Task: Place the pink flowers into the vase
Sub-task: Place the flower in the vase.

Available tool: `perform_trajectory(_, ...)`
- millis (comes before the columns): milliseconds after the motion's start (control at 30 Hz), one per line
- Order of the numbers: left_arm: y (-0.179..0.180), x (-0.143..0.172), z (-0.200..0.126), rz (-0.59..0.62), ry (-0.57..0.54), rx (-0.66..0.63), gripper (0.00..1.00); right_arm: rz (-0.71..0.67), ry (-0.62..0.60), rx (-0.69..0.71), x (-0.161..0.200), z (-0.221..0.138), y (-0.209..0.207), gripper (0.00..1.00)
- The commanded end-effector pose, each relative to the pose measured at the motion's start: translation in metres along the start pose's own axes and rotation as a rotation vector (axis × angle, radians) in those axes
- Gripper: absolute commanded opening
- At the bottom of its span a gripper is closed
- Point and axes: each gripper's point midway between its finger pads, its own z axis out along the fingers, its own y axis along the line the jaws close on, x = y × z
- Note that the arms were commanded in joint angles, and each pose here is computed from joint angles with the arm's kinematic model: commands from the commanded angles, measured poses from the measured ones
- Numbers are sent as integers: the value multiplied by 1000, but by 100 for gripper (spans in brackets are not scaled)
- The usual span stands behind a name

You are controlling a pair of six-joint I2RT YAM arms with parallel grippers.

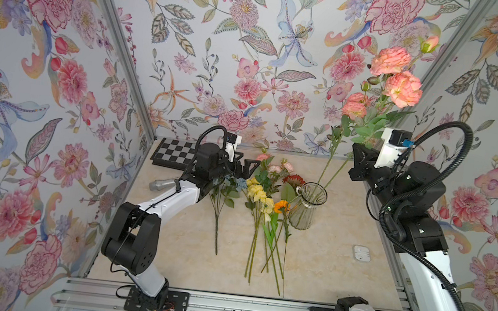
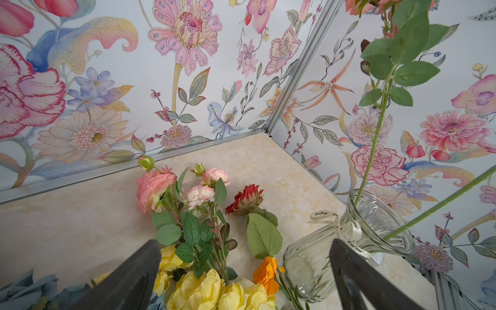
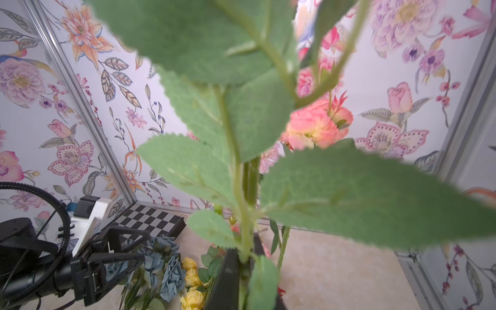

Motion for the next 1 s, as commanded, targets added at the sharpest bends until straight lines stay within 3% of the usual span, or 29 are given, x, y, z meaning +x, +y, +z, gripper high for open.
perform_trajectory(0, 3, 3, -3, 26, 6, -24, 99, 58, -49, -4, -2, -3, -2, 0)
perform_trajectory(500, 9, 15, 7, 13, 29, -16, 99, 99, 127, 79, 89, 9, -24, 1)
perform_trajectory(733, 7, 23, 11, 13, 48, -11, 100, 101, 177, 104, 111, 16, -30, 15)
perform_trajectory(967, 13, 30, 10, 29, 82, -38, 99, 94, 196, 116, 118, 19, -33, 36)
